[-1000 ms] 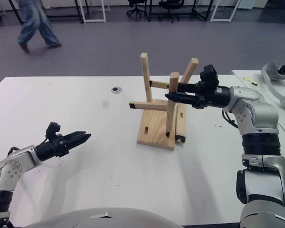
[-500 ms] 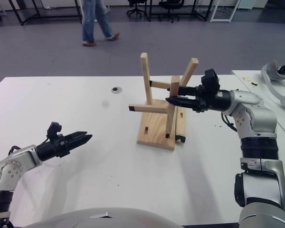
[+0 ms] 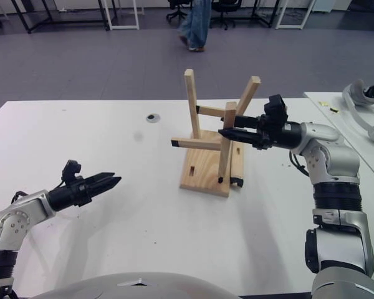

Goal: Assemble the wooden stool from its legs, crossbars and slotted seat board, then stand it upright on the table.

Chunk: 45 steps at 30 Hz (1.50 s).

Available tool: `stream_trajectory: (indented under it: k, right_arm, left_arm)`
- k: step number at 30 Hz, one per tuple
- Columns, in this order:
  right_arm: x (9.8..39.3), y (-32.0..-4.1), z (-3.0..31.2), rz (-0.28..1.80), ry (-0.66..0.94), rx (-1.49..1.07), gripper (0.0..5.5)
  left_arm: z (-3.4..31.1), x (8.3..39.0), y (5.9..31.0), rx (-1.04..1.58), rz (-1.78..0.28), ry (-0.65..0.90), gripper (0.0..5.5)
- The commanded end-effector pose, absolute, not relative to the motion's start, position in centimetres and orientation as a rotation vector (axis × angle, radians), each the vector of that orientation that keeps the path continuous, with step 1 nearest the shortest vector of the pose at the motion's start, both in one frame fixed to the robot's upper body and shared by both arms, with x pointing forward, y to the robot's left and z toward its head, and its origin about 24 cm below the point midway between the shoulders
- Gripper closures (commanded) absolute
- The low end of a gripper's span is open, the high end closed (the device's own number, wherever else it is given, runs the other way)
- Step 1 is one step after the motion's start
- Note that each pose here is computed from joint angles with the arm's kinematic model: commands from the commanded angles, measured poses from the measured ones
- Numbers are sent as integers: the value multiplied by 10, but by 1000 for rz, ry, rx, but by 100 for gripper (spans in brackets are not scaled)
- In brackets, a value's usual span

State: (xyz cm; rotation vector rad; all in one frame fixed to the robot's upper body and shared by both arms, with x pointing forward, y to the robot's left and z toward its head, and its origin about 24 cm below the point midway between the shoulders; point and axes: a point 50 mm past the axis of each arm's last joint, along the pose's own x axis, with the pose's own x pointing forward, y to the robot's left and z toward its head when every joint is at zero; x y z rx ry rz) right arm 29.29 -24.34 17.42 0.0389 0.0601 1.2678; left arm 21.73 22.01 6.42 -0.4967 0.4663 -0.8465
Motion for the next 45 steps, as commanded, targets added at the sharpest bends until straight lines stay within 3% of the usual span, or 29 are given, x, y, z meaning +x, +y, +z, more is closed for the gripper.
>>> stream_trajectory:
  k: [1, 22, 37, 45]
  right_arm:
    - [299, -246, 172, 1251, 62, 18, 345]
    - [301, -261, 181, 1226, 34, 16, 345]
    - [285, -260, 149, 1258, 136, 21, 345]
    - [264, -265, 128, 1116, 86, 150, 345]
  left_arm:
    - [65, 215, 218, -477, -847, 469, 187]
    - [68, 219, 215, -475, -872, 471, 187]
    - [68, 219, 213, -479, -868, 460, 187]
    - [66, 215, 212, -492, -853, 450, 187]
